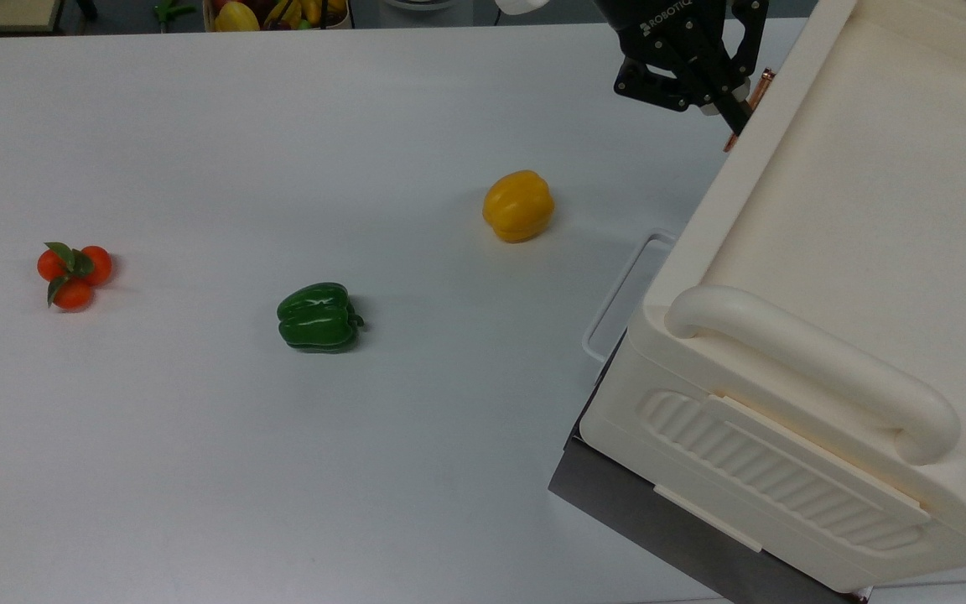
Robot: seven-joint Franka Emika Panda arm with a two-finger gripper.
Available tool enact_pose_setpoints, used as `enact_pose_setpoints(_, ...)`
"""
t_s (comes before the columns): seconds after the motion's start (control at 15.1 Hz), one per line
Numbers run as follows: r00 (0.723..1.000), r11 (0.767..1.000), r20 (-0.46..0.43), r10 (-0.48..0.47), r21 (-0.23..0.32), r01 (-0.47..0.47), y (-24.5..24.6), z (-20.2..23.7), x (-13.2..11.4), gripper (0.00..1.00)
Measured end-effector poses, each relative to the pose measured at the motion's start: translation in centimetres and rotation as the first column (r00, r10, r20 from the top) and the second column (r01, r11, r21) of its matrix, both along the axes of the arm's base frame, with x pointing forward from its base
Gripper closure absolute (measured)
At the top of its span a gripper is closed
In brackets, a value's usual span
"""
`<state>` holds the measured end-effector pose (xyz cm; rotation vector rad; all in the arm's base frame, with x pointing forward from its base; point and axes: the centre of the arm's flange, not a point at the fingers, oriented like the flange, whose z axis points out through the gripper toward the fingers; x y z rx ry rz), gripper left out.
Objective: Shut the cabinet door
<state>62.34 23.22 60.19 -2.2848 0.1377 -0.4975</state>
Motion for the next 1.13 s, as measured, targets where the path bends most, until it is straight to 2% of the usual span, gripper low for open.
enact_pose_setpoints(0.33, 1.0, 1.0, 0.001, 0.002, -0.014, -0.002, -0.1, -0.2, -0.1, 0.99)
enact_pose_setpoints(0.46, 1.0, 0.998, -0.012, 0.024, -0.064, -0.024, 0.0, -1.0, -0.6, 0.98)
enact_pose_setpoints(0.6, 0.996, 0.985, -0.055, 0.067, -0.157, -0.075, -0.8, -1.8, -1.4, 0.96)
enact_pose_setpoints(0.66, 0.992, 0.971, -0.093, 0.087, -0.217, -0.106, -1.9, -2.1, -1.8, 0.9)
enact_pose_setpoints(0.79, 0.98, 0.93, -0.169, 0.106, -0.331, -0.158, -4.5, -2.2, -2.6, 0.71)
enact_pose_setpoints(1.06, 0.949, 0.855, -0.311, 0.051, -0.478, -0.203, -9.4, -1.2, -5.0, 0.31)
enact_pose_setpoints(1.13, 0.94, 0.831, -0.342, 0.013, -0.519, -0.2, -11.1, -0.4, -5.9, 0.15)
